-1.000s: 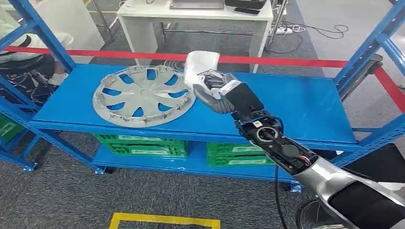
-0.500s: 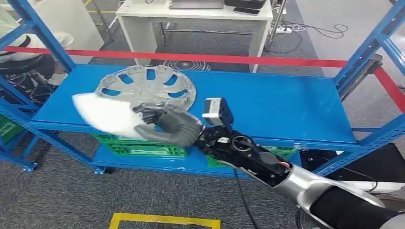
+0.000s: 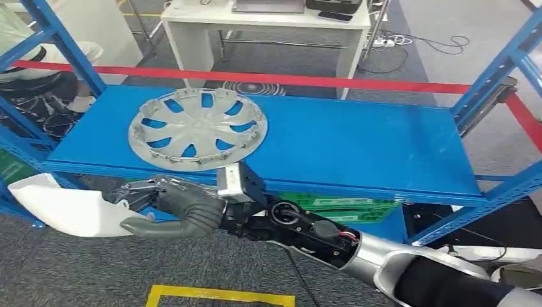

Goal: Take the parts from the cabinet and place them on the table.

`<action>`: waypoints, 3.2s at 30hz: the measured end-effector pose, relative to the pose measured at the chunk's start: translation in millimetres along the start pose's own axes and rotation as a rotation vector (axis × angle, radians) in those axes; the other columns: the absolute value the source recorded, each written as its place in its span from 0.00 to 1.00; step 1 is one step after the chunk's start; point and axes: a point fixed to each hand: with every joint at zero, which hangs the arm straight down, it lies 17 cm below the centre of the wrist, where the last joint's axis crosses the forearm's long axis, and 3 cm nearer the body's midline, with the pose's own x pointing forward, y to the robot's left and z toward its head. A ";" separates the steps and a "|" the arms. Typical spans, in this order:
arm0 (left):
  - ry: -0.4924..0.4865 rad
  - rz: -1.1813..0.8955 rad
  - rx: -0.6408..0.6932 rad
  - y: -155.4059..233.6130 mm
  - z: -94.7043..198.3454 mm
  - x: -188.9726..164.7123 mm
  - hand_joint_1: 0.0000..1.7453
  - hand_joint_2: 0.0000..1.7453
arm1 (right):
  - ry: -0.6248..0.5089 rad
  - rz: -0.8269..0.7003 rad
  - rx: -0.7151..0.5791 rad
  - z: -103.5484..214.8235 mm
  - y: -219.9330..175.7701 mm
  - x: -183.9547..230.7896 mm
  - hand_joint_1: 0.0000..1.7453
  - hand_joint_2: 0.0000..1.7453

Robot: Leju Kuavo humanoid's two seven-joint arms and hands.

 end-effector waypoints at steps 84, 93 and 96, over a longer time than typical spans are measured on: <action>0.035 0.021 0.012 4.9 -0.7 -7.1 0.00 1.00 | 0.075 0.032 0.038 -15.8 8.5 -33.4 1.00 1.00; 0.037 0.024 0.014 6.5 -0.9 -7.7 0.00 1.00 | 0.077 0.032 0.039 -15.2 8.1 -34.1 1.00 1.00; 0.037 0.023 0.015 6.7 -0.9 -8.5 0.00 1.00 | 0.079 0.032 0.038 -15.0 7.5 -34.6 1.00 1.00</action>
